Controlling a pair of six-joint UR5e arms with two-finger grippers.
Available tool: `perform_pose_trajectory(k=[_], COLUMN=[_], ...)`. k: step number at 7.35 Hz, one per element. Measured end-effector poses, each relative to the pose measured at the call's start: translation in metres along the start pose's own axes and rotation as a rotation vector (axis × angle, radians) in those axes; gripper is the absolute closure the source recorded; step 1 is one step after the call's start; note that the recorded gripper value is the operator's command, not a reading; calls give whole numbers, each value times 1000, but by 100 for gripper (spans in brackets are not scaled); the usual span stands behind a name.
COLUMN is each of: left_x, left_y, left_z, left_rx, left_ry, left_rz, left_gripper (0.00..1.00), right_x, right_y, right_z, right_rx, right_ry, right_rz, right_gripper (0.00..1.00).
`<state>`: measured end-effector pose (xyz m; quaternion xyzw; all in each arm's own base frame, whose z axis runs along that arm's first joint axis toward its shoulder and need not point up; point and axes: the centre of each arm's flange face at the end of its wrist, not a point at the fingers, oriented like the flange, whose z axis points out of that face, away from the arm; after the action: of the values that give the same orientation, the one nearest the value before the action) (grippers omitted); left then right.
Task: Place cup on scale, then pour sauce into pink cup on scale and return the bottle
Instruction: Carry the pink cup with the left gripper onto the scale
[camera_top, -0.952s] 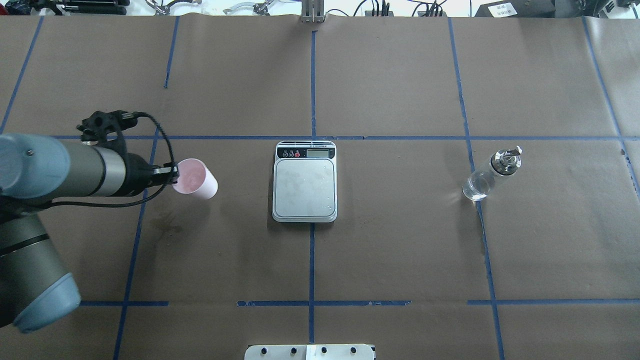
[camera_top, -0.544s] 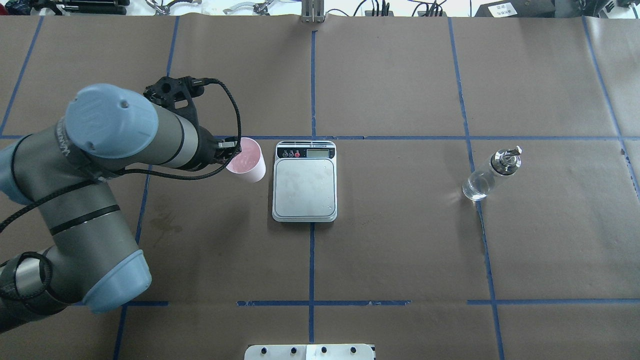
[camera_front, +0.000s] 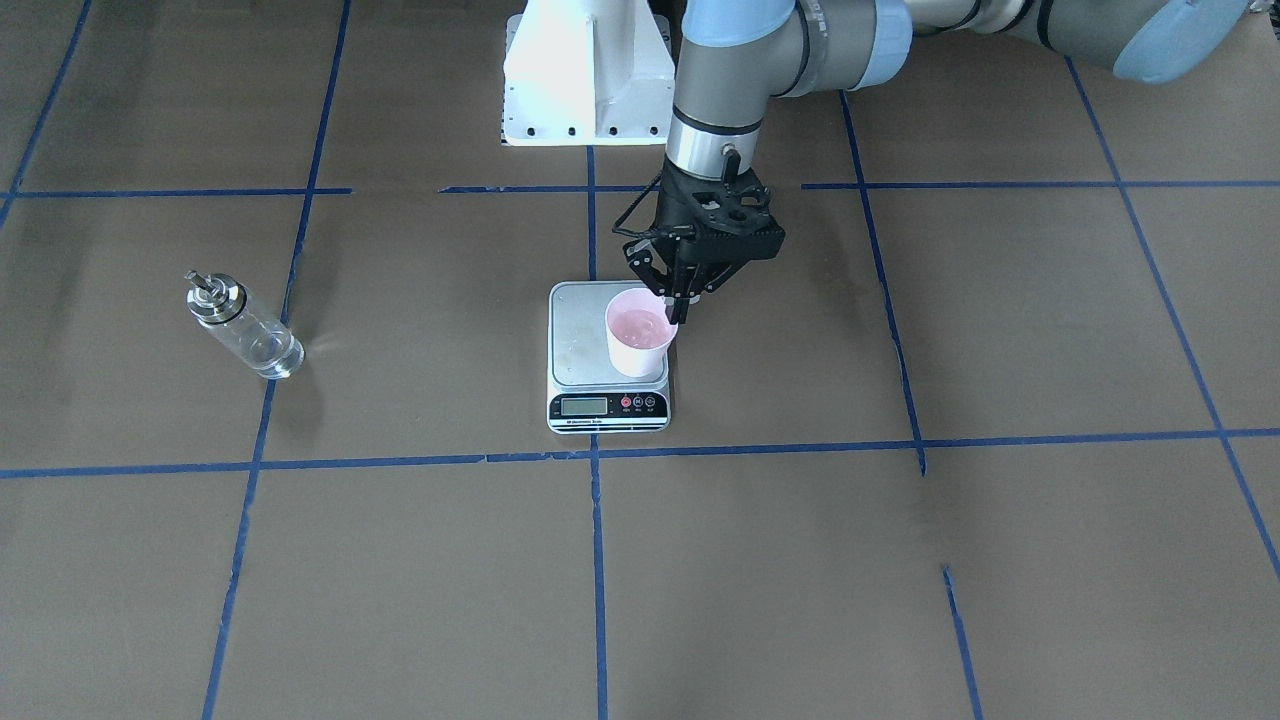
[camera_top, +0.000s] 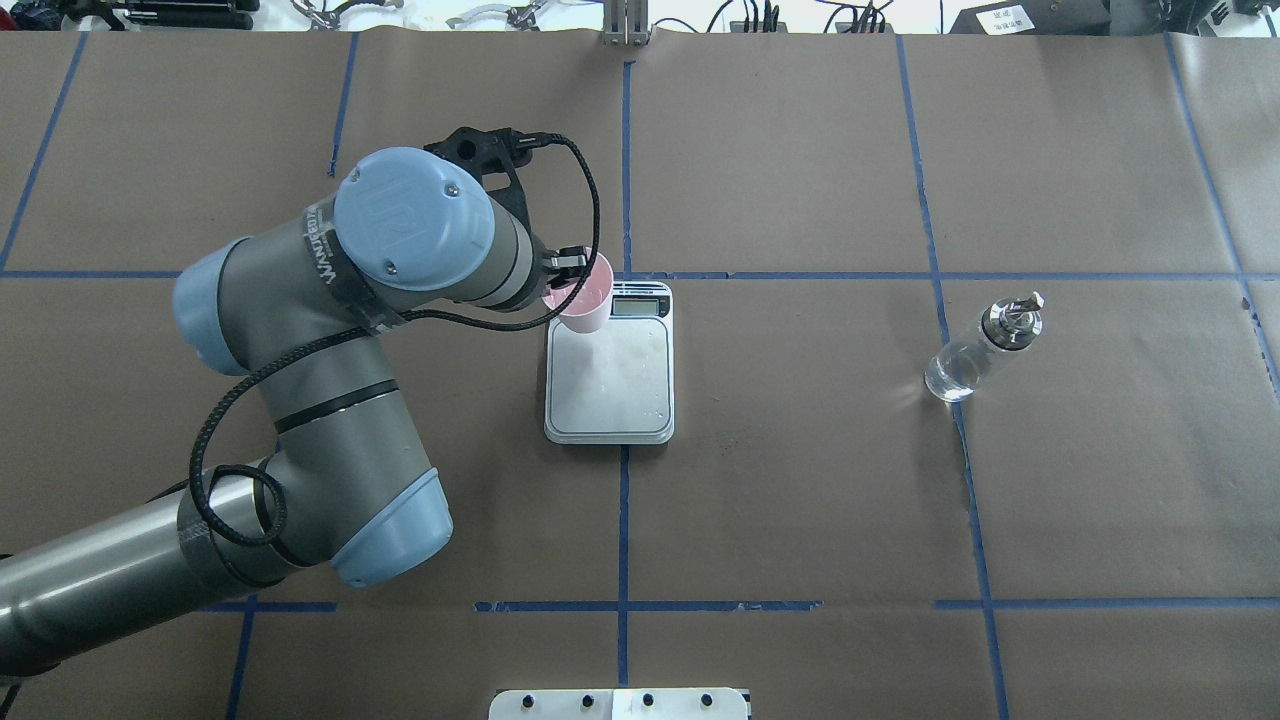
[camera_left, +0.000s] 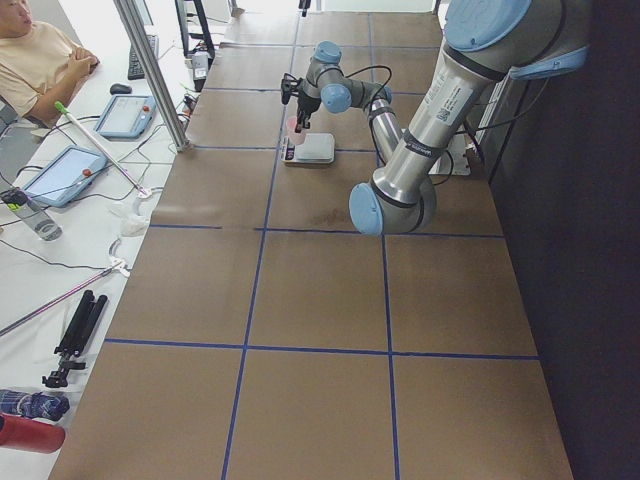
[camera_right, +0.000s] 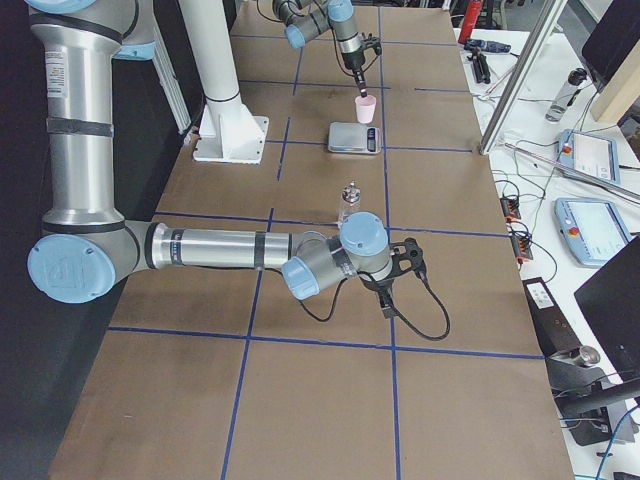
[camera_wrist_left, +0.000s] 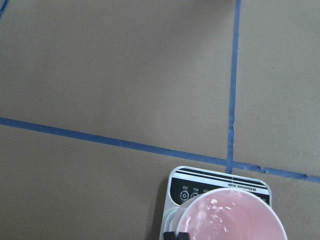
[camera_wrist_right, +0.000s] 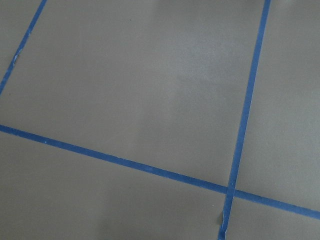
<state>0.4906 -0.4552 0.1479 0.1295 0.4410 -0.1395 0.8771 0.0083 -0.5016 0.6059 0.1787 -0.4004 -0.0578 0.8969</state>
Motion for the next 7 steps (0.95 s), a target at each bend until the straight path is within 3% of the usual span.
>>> perform_pose_trajectory(k=[4,7], left_x=[11,12], left_y=[37,42], left_z=[16,18], left_rx=[-46,-52], left_ry=[-5,-5], left_rz=[36,41], left_gripper=[100,100], right_x=[1,1], right_y=[0,1], right_z=[0,0], right_rx=[-1,-1], right_ry=[0,1], right_rz=[4,5], right_gripper=[0,0])
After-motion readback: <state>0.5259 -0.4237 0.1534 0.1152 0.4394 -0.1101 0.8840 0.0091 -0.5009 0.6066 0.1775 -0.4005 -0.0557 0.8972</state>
